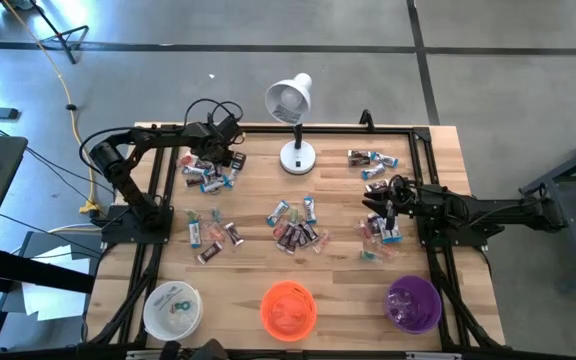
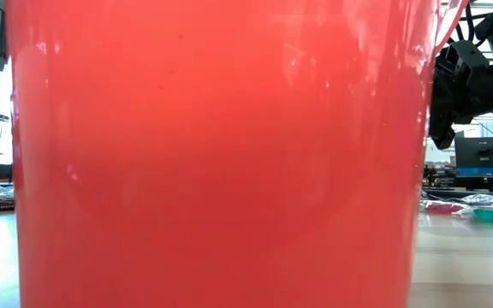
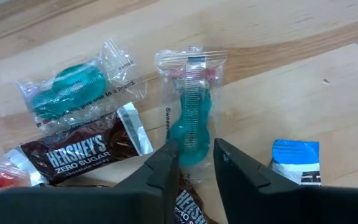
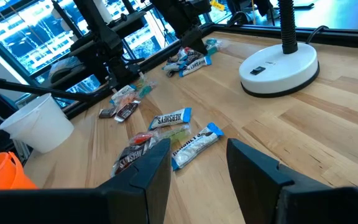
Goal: Organize candy in baskets
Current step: Put the blue gummy into the white bucket
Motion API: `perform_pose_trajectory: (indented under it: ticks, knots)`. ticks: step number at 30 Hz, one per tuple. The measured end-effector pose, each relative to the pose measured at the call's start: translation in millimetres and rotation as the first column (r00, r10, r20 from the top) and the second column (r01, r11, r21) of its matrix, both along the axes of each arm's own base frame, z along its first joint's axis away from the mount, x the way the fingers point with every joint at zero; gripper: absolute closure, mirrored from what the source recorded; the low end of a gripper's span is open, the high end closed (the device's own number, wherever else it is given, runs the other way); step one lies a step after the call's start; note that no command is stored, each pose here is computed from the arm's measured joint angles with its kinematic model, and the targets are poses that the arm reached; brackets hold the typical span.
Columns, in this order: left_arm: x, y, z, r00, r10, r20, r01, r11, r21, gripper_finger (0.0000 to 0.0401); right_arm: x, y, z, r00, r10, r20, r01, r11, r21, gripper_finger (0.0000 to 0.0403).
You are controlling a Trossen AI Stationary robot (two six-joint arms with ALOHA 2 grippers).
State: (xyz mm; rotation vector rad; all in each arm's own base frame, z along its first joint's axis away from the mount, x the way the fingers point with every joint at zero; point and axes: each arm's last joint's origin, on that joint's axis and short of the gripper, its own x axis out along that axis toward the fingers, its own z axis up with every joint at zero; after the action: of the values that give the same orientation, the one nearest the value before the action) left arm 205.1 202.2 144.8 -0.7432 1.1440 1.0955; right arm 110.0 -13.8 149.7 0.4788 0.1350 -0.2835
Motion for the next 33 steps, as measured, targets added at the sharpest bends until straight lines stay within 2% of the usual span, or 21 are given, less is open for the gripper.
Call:
perform_pose_trajectory:
  ticks: [5, 12, 16, 21, 26, 33]
  knots:
    - [4, -1, -7, 1.0, -0.013, -0.024, 0.012, 1.0, -0.011, 0.0317, 0, 0, 0, 1.0, 0.0, 0.0, 0.0, 1.0, 0.0, 0.0251]
    - [9, -3, -14, 0.998, -0.041, -0.045, 0.041, 0.999, -0.011, 0.0285, 0, 0, 0, 1.0, 0.0, 0.0, 0.0, 1.0, 0.0, 0.0251]
    - [10, -3, -21, 0.996, -0.071, -0.055, 0.068, 0.997, -0.045, 0.0272, 0, 0, 0, 1.0, 0.0, 0.0, 0.0, 1.0, 0.0, 0.0251]
    - [11, -4, -22, 0.998, -0.054, -0.044, 0.052, 0.998, -0.045, 0.0271, 0, 0, 0, 1.0, 0.0, 0.0, 0.0, 1.0, 0.0, 0.0251]
    - [11, -4, -20, 0.998, -0.05, -0.035, 0.049, 0.998, -0.035, 0.0298, 0, 0, 0, 1.0, 0.0, 0.0, 0.0, 1.0, 0.0, 0.0251]
    - [11, -5, -20, 0.998, -0.052, -0.026, 0.051, 0.998, -0.044, 0.0378, 0, 0, 0, 1.0, -0.001, 0.0, 0.001, 1.0, 0.0, 0.0251]
